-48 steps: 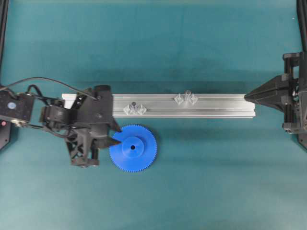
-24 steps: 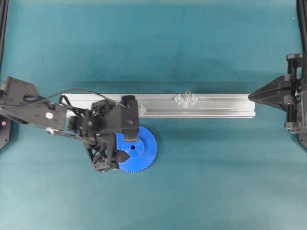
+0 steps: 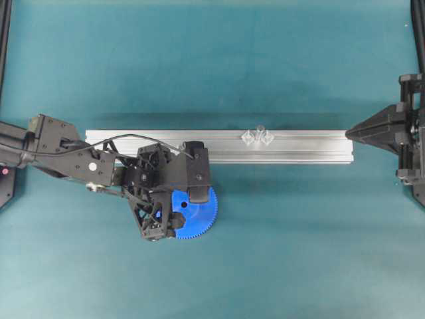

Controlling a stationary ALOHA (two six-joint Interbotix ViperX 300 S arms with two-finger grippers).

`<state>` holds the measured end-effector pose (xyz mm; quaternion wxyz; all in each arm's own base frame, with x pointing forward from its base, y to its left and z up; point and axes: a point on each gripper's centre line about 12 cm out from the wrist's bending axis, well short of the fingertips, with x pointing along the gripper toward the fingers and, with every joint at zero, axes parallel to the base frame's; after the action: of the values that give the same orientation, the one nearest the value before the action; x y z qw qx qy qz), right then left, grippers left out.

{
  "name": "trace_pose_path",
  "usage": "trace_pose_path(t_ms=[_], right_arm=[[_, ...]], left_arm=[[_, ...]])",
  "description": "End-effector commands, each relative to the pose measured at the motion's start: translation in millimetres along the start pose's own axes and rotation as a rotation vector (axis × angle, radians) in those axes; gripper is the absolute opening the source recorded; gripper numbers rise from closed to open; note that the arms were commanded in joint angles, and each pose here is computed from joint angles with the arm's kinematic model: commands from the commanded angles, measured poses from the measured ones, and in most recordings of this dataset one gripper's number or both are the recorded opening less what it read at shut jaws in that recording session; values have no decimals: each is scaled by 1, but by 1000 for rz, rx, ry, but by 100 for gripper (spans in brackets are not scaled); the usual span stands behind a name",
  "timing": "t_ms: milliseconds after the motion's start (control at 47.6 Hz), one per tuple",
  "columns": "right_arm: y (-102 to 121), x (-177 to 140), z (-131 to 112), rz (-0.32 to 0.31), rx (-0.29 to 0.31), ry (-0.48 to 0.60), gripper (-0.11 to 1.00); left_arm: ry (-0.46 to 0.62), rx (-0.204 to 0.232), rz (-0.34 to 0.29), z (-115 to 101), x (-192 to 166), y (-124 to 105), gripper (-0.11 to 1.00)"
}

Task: Find the location of the shaft and insert the large gear.
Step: 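Lower the left gripper over the blue gear hub, then close the left gripper on the blue gear's hub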

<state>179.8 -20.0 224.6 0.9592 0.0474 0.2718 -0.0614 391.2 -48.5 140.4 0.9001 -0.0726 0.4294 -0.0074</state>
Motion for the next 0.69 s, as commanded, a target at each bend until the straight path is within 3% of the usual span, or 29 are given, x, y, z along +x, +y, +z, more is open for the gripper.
trace_pose_path(t_ms=[0, 673], right_arm=[[0, 0, 3, -2, 9, -8, 4], [0, -3, 3, -1, 12, -22, 4]], left_arm=[[-32, 8, -11, 10, -6, -5, 93], [5, 2, -2, 2, 11, -3, 93]])
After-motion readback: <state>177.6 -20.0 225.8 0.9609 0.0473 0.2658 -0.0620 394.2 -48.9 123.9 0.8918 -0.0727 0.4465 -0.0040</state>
